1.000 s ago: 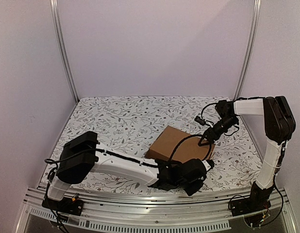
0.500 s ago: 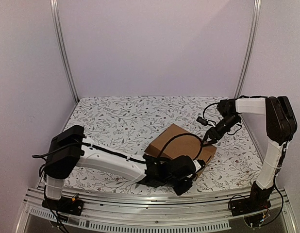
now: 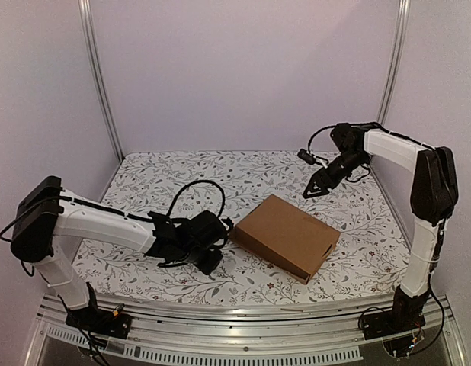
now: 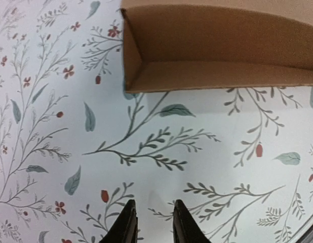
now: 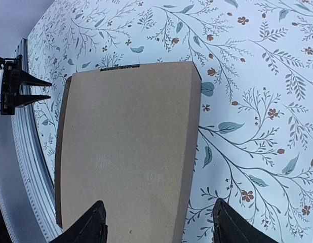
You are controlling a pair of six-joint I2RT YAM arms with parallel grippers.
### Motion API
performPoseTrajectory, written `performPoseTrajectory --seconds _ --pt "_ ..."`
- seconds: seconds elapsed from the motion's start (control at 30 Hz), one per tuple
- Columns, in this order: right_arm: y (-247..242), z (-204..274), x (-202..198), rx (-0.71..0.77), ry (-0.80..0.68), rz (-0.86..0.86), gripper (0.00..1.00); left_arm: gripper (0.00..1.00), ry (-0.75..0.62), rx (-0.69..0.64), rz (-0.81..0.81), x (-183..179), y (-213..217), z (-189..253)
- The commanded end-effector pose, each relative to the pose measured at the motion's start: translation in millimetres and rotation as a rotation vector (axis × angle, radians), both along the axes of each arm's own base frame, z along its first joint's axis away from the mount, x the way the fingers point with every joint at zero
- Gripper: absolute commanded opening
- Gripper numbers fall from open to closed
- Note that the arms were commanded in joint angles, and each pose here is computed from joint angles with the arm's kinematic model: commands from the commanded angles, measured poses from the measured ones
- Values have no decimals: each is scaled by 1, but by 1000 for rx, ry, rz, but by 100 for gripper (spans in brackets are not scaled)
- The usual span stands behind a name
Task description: Fold the paper box
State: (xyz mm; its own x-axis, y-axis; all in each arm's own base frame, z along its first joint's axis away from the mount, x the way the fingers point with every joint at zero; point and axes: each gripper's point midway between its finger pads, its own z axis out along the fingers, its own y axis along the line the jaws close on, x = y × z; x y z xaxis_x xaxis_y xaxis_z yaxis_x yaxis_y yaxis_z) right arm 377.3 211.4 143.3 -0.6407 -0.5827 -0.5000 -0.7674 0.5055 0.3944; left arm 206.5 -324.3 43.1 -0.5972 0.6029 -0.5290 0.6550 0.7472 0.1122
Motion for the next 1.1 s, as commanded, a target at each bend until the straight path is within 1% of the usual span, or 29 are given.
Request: performPoseTrajectory --seconds 0.0,0.1,0.3,0.47,0.57,0.63,0.67,0.7,0.8,0.9,0.93,1.07 --pt "21 -31 -1 -43 87 3 70 26 -14 -31 71 29 19 1" --pt "30 -46 -6 -59 121 19 70 25 17 -29 53 38 18 -14" --pt "34 -64 -12 -78 157 37 70 23 64 -73 -39 39 -10 -32" --pt "43 -78 -30 -49 220 78 68 20 18 -116 -102 51 -33 -25" --pt "54 -88 -54 -69 266 157 66 18 -30 -122 -165 65 -54 -12" --pt "61 -95 -71 -105 258 248 65 17 -49 -125 -198 78 -69 -5" --pt "71 -99 -86 -134 219 339 64 16 -52 -126 -234 97 -89 -3" --pt "74 -99 -89 -134 215 350 64 16 -54 -128 -240 101 -93 -4" --pt "74 -96 -86 -141 202 336 64 16 -35 -124 -238 106 -94 -7" --pt "68 -90 -76 -137 184 299 64 16 -19 -124 -235 96 -83 -5" --pt "65 -86 -71 -131 181 276 64 16 -3 -112 -226 89 -73 -9" --pt "52 -74 -59 -127 175 197 65 17 24 -89 -164 68 -35 6"
